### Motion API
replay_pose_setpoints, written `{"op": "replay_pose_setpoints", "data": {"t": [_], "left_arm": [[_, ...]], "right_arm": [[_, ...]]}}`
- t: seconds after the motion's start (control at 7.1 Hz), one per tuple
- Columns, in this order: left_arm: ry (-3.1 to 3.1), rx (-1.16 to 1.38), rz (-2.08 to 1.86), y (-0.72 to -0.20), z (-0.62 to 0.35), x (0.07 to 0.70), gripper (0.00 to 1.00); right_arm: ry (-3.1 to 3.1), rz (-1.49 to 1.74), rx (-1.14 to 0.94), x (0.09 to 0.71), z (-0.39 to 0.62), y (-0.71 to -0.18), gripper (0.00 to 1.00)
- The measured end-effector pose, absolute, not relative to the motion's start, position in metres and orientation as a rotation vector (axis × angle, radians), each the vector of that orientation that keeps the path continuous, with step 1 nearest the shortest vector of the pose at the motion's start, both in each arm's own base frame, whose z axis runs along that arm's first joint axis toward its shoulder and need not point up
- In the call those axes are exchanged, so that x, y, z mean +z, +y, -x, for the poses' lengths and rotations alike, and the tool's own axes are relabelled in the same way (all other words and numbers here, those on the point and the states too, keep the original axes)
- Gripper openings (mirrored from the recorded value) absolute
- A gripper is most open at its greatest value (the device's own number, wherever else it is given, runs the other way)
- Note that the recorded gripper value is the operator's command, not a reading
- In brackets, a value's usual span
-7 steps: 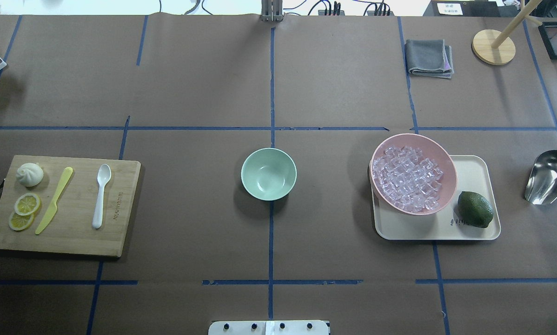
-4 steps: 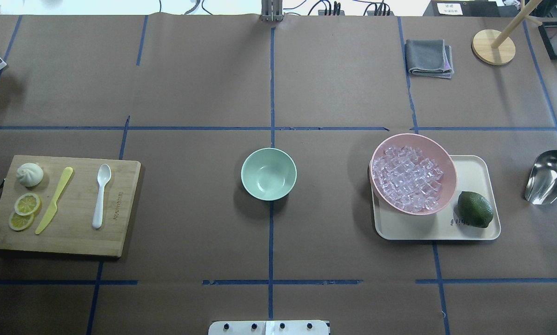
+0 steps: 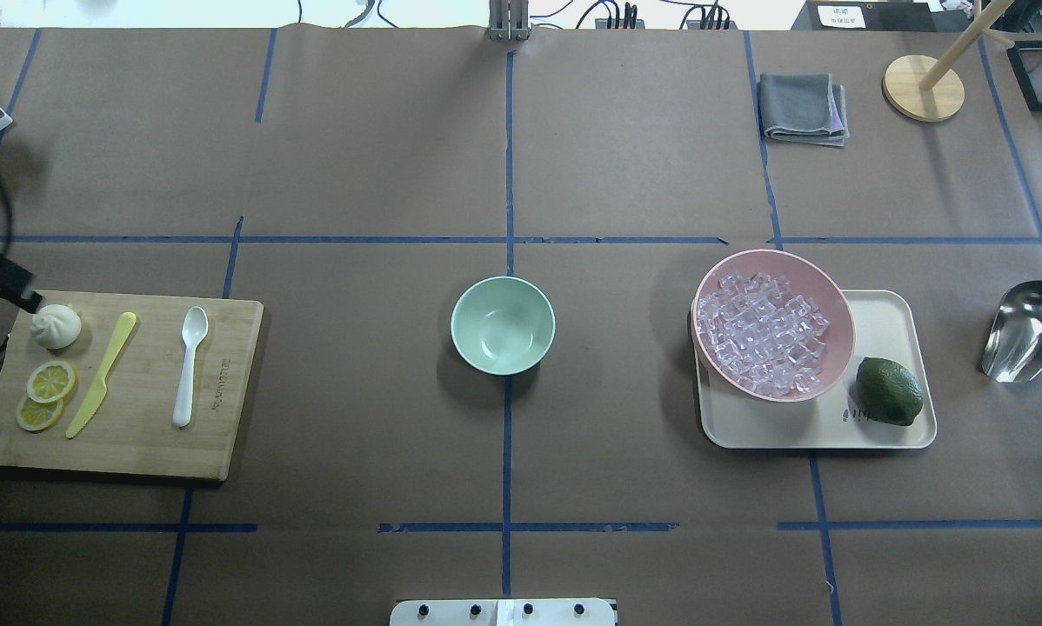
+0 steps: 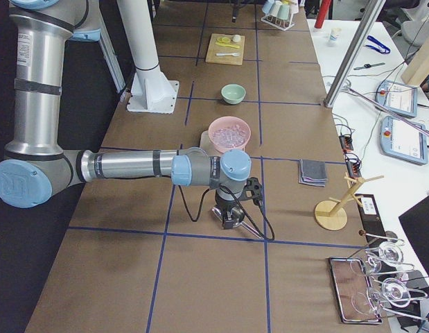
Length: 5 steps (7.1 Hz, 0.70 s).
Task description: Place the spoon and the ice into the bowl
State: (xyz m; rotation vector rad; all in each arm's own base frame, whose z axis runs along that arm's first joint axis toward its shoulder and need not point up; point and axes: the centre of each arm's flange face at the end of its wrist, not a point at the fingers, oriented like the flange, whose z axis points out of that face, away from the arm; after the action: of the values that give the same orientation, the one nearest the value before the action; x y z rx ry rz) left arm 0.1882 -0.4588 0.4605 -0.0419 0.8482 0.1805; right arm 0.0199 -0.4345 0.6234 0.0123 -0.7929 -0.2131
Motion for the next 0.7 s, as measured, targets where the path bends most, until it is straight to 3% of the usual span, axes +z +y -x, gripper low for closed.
{"op": "replay_pose_setpoints", "data": {"t": [0.28,0.7], "left_arm": [[0.788,0.178,0.033,-0.443,-0.284,0.429,1.0],[0.745,0.141,0.008,-0.439,-0.349,0.442,1.0]], "right_arm": [[-0.811,-0.015,-0.213,0.621,-0.018,-0.437,1.0],[-0.827,-0.047,-0.23,0.614,-0.016,-0.443,1.0]]}}
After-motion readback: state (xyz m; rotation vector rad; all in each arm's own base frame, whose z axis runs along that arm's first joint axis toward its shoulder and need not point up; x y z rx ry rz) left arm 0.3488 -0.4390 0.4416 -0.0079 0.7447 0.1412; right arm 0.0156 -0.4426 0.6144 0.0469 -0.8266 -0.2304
